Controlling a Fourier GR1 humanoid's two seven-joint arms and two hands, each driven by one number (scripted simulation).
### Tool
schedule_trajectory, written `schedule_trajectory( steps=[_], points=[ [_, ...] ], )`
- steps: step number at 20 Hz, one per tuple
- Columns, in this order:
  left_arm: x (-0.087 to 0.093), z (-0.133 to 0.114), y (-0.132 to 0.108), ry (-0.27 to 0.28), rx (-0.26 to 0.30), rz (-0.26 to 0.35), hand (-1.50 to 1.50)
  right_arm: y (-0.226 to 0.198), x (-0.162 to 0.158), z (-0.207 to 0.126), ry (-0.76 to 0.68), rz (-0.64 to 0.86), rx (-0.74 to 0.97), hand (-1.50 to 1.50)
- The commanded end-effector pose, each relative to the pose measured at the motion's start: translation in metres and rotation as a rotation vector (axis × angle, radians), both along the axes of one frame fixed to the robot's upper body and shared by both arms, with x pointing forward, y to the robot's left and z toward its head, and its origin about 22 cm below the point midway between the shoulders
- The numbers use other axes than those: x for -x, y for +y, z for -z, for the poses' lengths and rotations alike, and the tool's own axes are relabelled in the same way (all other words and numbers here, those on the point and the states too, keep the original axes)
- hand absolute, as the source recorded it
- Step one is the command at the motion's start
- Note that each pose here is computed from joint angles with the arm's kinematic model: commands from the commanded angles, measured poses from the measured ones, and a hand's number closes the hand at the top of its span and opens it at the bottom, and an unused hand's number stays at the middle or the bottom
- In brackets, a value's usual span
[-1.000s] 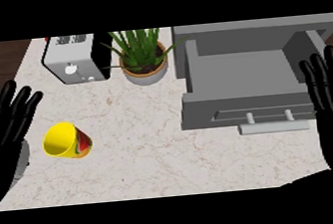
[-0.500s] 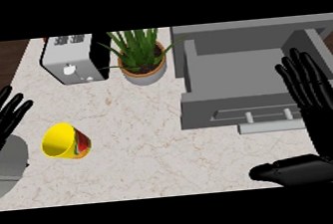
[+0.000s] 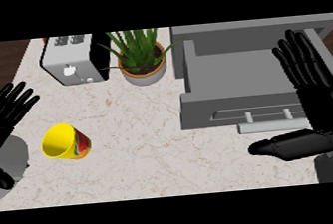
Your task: Pick up the cup, place it into the drawer and close the drawer
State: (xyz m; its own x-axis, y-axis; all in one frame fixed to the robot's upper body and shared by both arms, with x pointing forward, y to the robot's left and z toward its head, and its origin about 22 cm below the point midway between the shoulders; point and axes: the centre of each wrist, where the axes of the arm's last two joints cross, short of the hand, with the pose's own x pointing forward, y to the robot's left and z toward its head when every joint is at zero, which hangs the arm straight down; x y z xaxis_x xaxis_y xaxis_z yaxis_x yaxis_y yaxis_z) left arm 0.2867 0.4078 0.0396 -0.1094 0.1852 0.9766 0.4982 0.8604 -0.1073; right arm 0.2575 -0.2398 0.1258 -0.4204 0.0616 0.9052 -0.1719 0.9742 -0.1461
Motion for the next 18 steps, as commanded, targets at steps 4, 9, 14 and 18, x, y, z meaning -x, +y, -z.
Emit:
schedule_trajectory(
  steps=[4,9,14,18],
  points=[
    [0.012,0.046,0.023,0.059,-0.069,-0.048,-1.5,-0.007,-0.006,-0.008,-0.015,0.013,0.009,-1.5],
    [0.006,0.067,0.025,0.093,-0.071,-0.08,-1.5,-0.014,-0.026,-0.016,-0.017,0.002,0.004,-1.5],
    [0.009,0.09,0.011,0.089,-0.093,-0.112,-1.5,-0.004,-0.002,-0.025,-0.022,-0.009,-0.001,-1.5],
    [0.024,0.113,0.007,0.092,-0.119,-0.117,-1.5,0.001,-0.029,-0.022,-0.033,-0.013,-0.011,-1.5]
  ],
)
